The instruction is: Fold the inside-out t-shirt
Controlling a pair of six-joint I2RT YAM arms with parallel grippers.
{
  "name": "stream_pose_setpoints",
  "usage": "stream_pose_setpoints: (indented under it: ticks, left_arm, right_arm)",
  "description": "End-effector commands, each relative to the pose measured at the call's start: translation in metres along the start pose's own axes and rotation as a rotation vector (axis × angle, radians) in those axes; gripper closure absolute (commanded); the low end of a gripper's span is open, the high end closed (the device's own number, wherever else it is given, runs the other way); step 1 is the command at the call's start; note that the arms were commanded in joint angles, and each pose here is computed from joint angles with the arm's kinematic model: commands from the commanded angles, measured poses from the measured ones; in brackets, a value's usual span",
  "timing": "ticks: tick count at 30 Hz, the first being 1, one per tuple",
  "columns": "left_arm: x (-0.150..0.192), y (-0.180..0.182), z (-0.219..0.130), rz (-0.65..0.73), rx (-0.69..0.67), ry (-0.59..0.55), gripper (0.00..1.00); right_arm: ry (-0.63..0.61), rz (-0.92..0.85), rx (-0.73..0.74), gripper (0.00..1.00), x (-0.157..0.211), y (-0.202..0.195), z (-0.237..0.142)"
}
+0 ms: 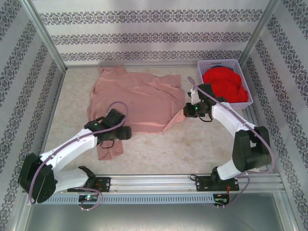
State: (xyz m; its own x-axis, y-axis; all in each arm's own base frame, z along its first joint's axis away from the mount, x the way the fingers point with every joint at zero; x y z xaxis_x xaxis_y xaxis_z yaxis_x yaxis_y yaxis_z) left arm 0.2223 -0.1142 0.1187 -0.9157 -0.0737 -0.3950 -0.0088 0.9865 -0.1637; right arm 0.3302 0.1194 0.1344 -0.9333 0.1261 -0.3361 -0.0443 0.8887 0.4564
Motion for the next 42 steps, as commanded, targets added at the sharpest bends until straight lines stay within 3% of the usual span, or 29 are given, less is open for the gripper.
stream_pose_setpoints:
  ticks: [1, 4, 12, 19, 26, 33, 36, 39, 42]
  left_arm:
    - [0.028, 0.068, -0.012, -0.282, -0.165, 0.024, 0.31]
    - [0.053, 0.087, -0.011, -0.451, -0.138, 0.04, 0.34]
    - [0.092, 0.098, 0.012, -0.617, -0.186, 0.152, 0.45]
    - [0.102, 0.105, 0.016, -0.633, -0.223, 0.158, 0.53]
    - [0.108, 0.096, 0.029, -0.602, -0.16, 0.211, 0.58]
    - [0.106, 0.093, 0.043, -0.564, -0.137, 0.239, 0.84]
    - [0.098, 0.097, 0.04, -0.536, -0.162, 0.208, 1.0]
    - [0.07, 0.096, 0.026, -0.518, -0.146, 0.094, 1.0]
    - [0.011, 0.092, -0.012, -0.477, -0.13, -0.121, 1.0]
  right_arm:
    - [-0.014, 0.0, -0.042, 1.0, -0.008, 0.009, 0.001]
    - [-0.02, -0.013, -0.045, 1.0, -0.008, 0.01, -0.003]
    - [-0.032, -0.021, -0.067, 1.0, -0.004, 0.011, -0.006]
    - [-0.036, -0.018, -0.064, 1.0, -0.004, 0.01, -0.007]
    - [-0.036, -0.009, -0.043, 1.0, -0.006, 0.006, -0.006]
    - [-0.054, 0.01, -0.01, 1.0, -0.007, 0.0, -0.009]
    - [-0.072, 0.026, 0.005, 1.0, -0.008, -0.004, -0.011]
    - [-0.134, 0.054, 0.001, 1.0, -0.016, -0.006, -0.023]
    - [-0.273, 0.078, -0.055, 1.0, -0.04, 0.006, -0.054]
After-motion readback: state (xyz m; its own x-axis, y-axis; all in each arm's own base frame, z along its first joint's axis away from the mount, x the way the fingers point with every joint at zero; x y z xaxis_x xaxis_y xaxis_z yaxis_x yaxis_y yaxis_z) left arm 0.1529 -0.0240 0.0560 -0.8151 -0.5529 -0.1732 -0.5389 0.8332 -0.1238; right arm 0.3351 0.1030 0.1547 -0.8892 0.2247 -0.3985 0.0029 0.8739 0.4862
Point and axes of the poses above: each hand's point on the last joint's axis, 136 mm out from that joint toward the fingers, its own z axis out along the fingers, its own y axis along the line the jaws close on, x = y × z, the point moved 3 cm from there along -z, back along the fingers, and after that the axes turned 7 degrees about z, right-handed, at the moved point
